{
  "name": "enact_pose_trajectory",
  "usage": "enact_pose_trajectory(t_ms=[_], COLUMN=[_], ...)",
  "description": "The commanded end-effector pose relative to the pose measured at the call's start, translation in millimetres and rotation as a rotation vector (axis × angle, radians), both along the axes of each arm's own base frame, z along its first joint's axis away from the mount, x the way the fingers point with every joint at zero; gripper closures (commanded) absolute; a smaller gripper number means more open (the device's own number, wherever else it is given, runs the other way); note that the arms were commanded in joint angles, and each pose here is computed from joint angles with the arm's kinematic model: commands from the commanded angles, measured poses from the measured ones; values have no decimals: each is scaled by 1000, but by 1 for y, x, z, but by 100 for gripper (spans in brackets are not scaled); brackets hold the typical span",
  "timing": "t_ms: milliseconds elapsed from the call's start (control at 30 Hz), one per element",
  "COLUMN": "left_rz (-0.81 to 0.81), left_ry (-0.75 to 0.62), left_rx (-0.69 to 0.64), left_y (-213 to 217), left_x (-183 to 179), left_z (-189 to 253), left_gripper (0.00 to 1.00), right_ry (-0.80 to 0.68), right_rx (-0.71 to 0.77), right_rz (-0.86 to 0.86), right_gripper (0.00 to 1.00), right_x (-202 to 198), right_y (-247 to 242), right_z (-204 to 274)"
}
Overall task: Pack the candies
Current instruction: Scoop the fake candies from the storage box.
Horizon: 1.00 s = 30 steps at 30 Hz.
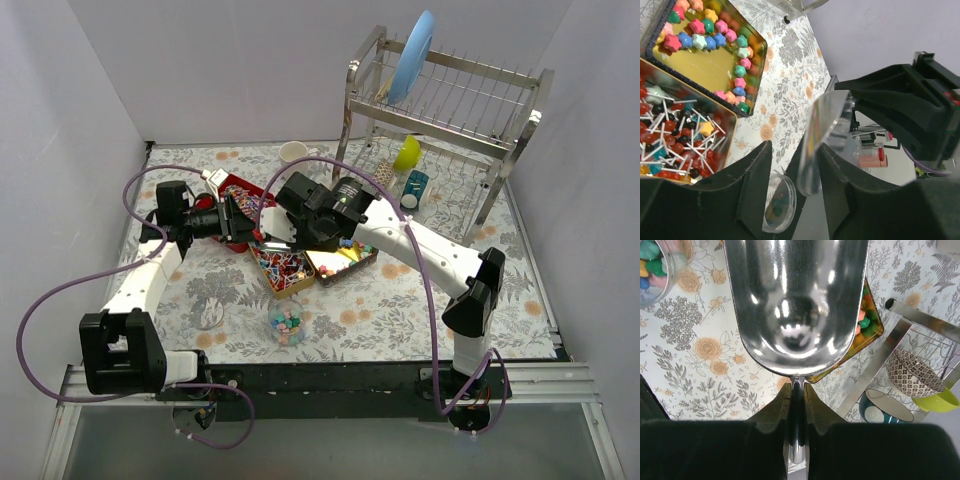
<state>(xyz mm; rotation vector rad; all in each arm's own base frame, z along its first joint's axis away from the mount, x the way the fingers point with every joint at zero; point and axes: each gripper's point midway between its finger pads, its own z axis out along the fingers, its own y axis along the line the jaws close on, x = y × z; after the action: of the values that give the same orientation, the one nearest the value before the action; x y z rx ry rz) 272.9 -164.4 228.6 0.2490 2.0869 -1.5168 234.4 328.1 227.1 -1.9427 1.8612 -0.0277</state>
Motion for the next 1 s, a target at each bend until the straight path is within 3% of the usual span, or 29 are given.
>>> enact_pose_trajectory(t_ms=[0, 133, 300, 333, 367, 400, 500, 700, 767, 800, 867, 967], left_rz=[-17, -43, -95, -106, -120, -124, -136, -139, -139, -140, -136, -137], left_ry=[22, 61, 123, 114, 121, 121, 130, 151, 155, 158, 171, 171], left_rx=[-36, -65, -139, -146, -155, -158, -164, -167, -170, -171, -175, -178], left_y=[-2, -5, -8, -9, -9, -9, -9, -9, -9, -9, -9, -9], left_x=[8, 7, 1, 1, -1, -1, 0, 3, 3, 3, 4, 2], left_z=[6, 4, 10, 11, 12, 12, 9, 2, 2, 2, 1, 1], left_gripper=[64, 72, 100, 100, 100, 100, 100, 100, 100, 100, 100, 100], right_ry=[-27, -34, 13, 25, 71, 95, 245, 391, 314, 350, 229, 196], right_rx=[113, 124, 123, 128, 137, 159, 283, 568, 696, 689, 814, 826], right_rz=[6, -11, -11, -23, -14, -14, -6, 43, 129, 116, 200, 226], right_gripper=[99, 99, 99, 99, 92, 70, 53, 49, 48, 47, 44, 40], right_x=[5, 11, 10, 14, 10, 9, 5, 18, 16, 11, 6, -1], right_y=[20, 24, 24, 20, 18, 16, 7, -14, -15, -16, -12, -9], right_z=[24, 25, 18, 18, 16, 19, 37, 85, 112, 87, 112, 93])
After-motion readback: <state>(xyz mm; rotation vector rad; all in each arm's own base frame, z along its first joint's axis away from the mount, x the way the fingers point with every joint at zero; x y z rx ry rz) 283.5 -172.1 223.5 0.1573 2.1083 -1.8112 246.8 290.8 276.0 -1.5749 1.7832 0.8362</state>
